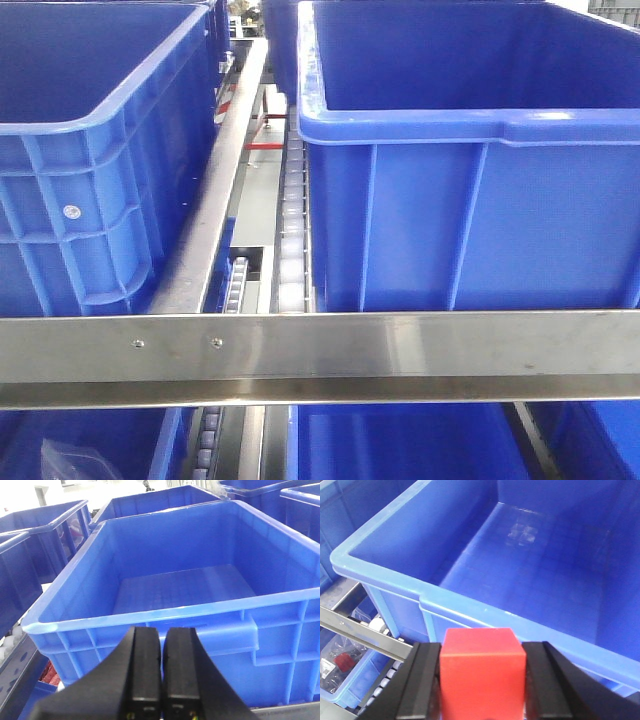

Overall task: Pick red cube and place on left shelf
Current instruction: 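Hold the red cube above the blue crate on the shelf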

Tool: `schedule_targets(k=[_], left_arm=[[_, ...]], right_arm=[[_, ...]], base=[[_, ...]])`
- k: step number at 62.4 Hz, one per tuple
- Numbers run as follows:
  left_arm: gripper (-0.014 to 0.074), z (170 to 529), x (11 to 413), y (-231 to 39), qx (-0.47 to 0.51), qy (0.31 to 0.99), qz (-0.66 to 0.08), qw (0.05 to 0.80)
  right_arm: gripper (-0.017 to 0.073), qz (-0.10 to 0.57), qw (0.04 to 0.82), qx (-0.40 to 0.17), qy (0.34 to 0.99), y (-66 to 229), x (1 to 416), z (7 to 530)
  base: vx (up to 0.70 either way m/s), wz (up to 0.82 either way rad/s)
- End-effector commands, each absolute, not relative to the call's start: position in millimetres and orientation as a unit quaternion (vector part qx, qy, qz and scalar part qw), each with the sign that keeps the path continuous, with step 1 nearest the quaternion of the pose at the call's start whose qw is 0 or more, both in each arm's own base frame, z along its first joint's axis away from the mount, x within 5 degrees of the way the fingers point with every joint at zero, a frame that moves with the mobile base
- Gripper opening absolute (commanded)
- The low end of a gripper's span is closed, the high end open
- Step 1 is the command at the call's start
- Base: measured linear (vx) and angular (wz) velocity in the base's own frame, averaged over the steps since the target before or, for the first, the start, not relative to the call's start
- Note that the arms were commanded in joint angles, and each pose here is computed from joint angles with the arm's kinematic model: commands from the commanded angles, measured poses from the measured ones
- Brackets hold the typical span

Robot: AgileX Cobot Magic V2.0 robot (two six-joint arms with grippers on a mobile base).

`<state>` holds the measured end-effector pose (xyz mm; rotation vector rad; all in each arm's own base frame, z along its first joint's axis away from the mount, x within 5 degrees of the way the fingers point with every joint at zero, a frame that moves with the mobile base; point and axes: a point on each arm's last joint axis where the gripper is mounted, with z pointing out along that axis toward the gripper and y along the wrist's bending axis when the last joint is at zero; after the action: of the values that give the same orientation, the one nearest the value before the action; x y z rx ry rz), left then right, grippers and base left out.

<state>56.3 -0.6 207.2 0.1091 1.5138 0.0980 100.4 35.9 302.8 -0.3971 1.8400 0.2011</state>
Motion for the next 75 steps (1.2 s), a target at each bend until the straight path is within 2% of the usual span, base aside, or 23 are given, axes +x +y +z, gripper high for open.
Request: schedule_targets(k=[1,56,75], left_arm=[[0.0106,208,56,-1,0.046,0.66,0.044,0.748],[0.0106,208,56,-1,0.046,0.66,0.044,0.748],[0.0106,208,56,-1,0.046,0.66,0.044,0.748]], right_arm=[[0.0059,0.084,0.633,-0.154,0.754,34,103,322],[0.0059,0.083,0.649,-0.148,0.742,34,104,325],[0.0059,0.076,0.652,-0.139,0.742,40,135,335]], base=[[0.0,0.0],[0.0,0.0],[0.0,0.0]])
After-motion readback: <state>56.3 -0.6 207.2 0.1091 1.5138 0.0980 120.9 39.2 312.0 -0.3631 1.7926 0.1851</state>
